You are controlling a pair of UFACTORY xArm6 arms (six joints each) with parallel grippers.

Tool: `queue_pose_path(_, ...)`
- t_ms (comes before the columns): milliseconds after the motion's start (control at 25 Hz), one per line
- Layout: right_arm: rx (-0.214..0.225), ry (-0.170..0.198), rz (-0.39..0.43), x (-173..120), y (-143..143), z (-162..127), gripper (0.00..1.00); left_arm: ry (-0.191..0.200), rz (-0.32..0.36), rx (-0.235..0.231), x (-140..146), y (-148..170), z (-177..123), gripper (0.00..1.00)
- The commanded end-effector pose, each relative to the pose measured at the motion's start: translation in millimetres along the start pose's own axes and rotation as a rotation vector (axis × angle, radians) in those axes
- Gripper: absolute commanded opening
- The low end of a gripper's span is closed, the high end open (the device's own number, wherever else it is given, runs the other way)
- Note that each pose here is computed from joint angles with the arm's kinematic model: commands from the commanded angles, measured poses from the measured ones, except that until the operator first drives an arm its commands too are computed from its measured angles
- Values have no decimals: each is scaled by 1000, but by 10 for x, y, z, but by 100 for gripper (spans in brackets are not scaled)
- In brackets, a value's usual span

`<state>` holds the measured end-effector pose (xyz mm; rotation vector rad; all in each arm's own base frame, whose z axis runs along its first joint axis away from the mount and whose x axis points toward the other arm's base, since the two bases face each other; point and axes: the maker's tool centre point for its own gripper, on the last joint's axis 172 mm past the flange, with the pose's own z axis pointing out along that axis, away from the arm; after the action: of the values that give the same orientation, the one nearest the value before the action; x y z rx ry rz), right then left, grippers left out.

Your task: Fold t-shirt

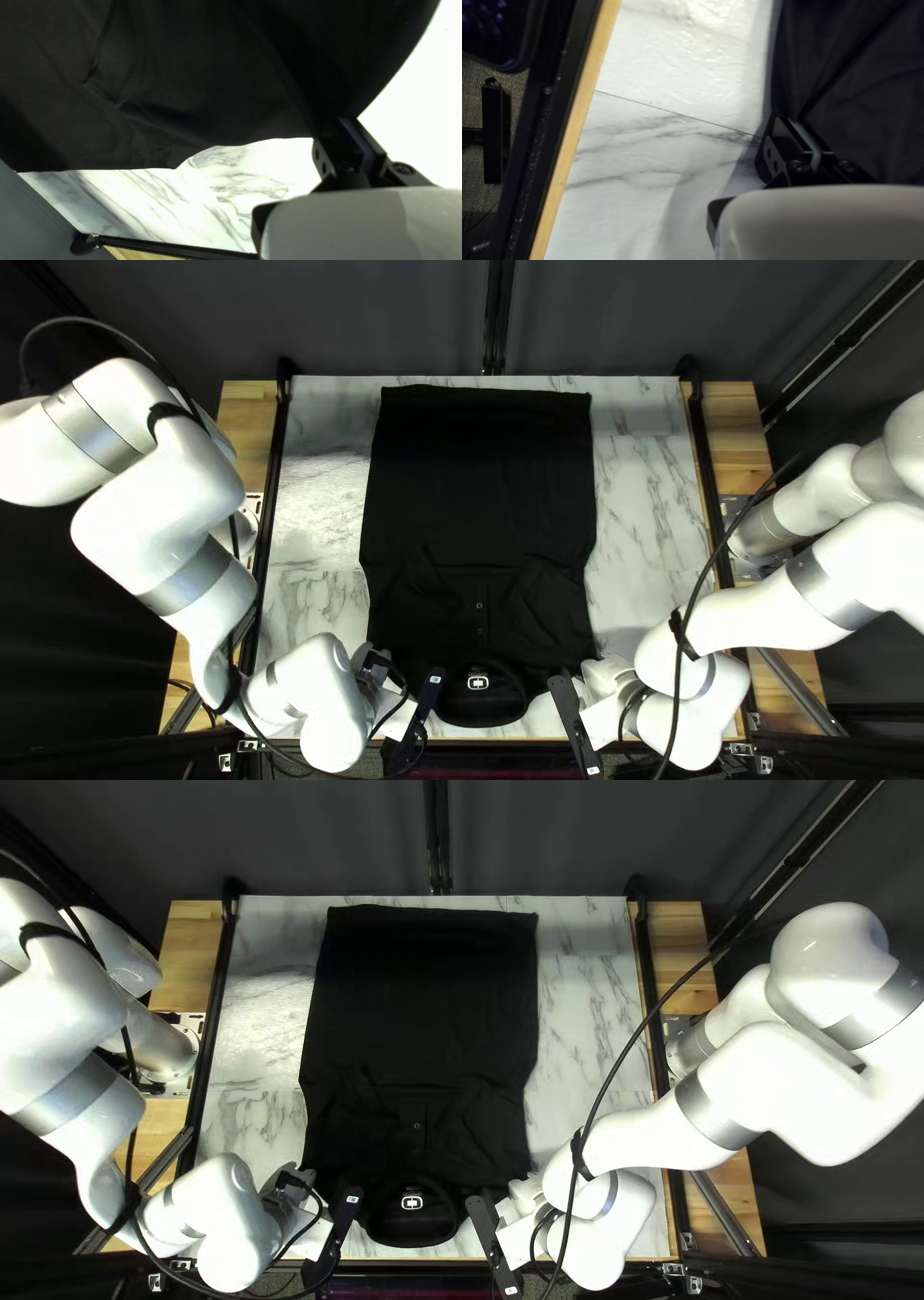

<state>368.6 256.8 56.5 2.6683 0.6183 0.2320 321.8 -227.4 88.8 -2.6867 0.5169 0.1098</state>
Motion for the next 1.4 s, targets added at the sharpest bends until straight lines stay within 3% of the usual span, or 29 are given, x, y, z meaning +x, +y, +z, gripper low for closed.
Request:
queue_pose_path(40, -13, -4, 4, -107, 173, -78, 0, -12, -9, 12, -143, -236, -11, 0)
queue_pose_path(560, -39, 7, 3, -172, 727, -119, 0, -13, -35, 36, -342, -801, -136, 0)
queue_pose_path(1120, -34, 39, 49, -474, 1483, -47, 0, 52, -55, 51, -511, -1756, -215, 0)
queue_pose_path(1400, -32, 42, 54, -473, 1487, -14, 0, 59, -54, 42, -488, -1757, -172, 0)
